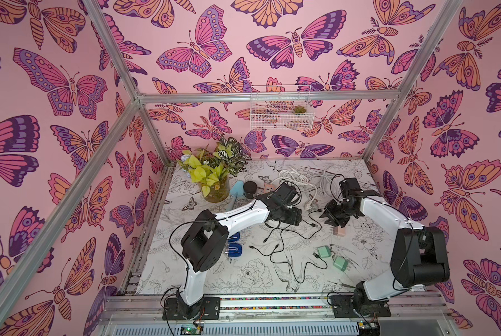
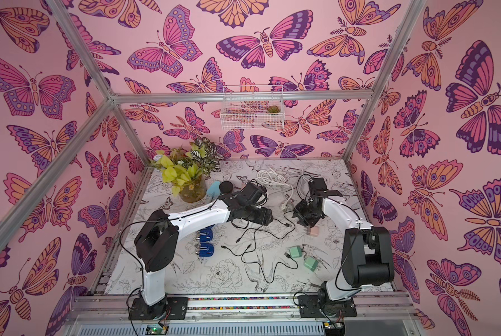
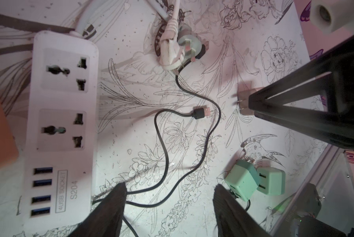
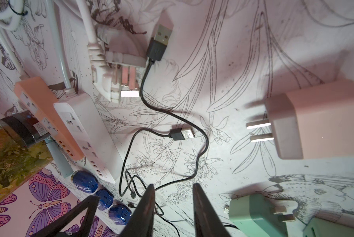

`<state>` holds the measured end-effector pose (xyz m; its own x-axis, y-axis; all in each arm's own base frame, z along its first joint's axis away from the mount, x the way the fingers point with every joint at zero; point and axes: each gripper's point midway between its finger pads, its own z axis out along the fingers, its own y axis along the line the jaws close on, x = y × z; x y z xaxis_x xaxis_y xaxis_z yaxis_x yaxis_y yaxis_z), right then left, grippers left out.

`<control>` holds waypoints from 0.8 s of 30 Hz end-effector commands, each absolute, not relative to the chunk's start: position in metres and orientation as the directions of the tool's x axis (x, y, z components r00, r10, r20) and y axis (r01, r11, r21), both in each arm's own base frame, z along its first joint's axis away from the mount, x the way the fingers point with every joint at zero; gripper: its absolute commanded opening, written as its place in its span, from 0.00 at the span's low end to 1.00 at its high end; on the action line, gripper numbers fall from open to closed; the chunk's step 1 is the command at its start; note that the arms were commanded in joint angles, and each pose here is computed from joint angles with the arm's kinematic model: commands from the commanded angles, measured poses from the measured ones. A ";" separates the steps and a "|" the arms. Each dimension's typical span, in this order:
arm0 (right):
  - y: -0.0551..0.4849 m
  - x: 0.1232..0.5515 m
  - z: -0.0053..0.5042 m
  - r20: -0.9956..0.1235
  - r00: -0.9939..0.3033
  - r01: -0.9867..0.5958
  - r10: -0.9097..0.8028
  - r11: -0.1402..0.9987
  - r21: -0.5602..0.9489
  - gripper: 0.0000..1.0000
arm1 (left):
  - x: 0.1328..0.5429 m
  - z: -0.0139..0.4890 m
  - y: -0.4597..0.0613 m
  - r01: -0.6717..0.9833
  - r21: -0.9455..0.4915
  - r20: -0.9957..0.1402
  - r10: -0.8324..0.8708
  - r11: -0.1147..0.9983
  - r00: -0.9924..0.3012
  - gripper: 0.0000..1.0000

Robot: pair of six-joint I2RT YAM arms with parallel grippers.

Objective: Charge the electric shaver
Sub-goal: Pick up the charging cable from the center of the board.

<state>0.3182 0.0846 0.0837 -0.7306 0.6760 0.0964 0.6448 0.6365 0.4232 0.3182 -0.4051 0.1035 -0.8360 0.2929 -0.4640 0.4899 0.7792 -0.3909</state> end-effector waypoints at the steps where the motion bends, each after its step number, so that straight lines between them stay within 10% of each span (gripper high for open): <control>1: 0.087 0.315 0.085 0.124 -0.714 0.663 0.689 0.609 0.436 0.33 | 0.320 0.075 -0.401 0.547 -0.306 -0.441 0.393 0.779 -0.807 0.68; 12: 0.099 0.311 0.072 0.229 -0.642 0.732 0.732 0.497 0.465 0.31 | 0.328 0.051 -0.409 0.590 -0.235 -0.443 0.455 0.772 -0.772 0.47; 18: 0.106 0.312 0.067 0.299 -0.577 0.778 0.760 0.400 0.484 0.31 | 0.327 0.076 -0.413 0.643 -0.204 -0.502 0.485 0.738 -0.716 0.00; 24: 0.110 0.328 0.086 0.326 -0.517 0.788 0.791 0.292 0.542 0.35 | 0.318 0.115 -0.402 0.680 -0.176 -0.570 0.490 0.712 -0.660 0.00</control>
<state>0.3120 0.1073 0.0628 -0.5589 0.7699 0.3082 0.7913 0.3839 0.4759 0.3208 -0.4064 0.0780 -0.7162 0.4848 -0.5019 0.6441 0.7361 -0.2081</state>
